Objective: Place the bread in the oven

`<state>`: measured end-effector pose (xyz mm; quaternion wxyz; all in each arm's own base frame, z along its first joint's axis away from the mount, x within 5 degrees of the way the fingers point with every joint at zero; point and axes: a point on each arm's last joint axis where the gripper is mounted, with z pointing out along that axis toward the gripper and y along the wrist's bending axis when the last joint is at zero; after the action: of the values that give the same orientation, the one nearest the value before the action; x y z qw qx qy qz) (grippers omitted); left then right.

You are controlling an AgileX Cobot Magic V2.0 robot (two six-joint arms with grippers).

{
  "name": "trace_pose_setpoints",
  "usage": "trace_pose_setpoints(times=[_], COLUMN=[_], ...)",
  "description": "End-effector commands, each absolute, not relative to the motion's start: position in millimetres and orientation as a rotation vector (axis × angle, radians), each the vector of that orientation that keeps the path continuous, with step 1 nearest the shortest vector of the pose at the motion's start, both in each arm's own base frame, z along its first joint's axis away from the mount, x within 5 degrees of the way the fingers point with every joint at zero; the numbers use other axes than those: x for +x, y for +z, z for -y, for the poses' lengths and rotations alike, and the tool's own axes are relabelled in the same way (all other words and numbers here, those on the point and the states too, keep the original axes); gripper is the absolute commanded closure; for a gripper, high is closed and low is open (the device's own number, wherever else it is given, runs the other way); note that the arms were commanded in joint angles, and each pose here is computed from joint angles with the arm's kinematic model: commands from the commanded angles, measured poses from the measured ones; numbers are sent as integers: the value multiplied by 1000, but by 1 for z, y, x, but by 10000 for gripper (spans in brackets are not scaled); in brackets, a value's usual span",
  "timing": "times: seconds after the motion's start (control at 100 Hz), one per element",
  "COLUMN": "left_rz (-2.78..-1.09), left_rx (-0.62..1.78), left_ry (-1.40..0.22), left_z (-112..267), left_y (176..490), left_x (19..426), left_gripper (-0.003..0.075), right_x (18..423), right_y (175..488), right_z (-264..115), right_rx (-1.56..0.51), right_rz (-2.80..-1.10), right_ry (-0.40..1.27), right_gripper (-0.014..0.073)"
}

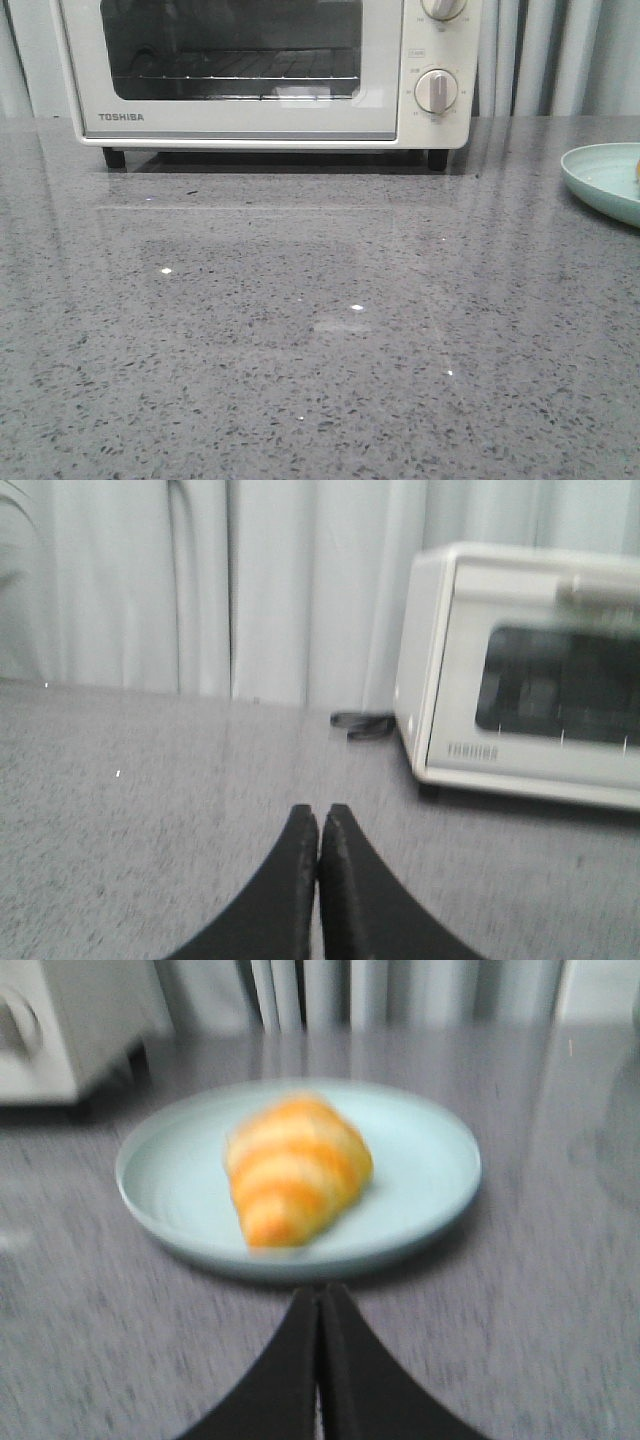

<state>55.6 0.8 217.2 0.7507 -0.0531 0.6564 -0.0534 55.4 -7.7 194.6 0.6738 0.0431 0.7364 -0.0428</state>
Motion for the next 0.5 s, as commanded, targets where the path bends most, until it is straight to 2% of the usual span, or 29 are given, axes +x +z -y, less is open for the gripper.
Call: trace_pose_setpoints(times=[0.0,0.09,0.24,0.38,0.49], left_rz=[-1287,-1218,-1194,-1183,-1183], left_rx=[-212,-272,-285,-287,-289], left_ry=[-180,-216,-220,-219,-221], left_z=[-5,-8,-9,-10,-10], left_y=[223,228,229,230,230], left_x=[52,50,49,49,49], left_gripper=[741,741,741,741,741], right_x=[55,53,47,43,44], right_y=[205,219,235,242,241], right_z=[5,2,-1,-3,-2], right_rx=[51,26,-6,-20,-14], right_rz=[-1463,-1316,-1120,-1032,-1049], right_ry=[-90,-76,-58,-50,-46], right_gripper=[670,670,670,670,670])
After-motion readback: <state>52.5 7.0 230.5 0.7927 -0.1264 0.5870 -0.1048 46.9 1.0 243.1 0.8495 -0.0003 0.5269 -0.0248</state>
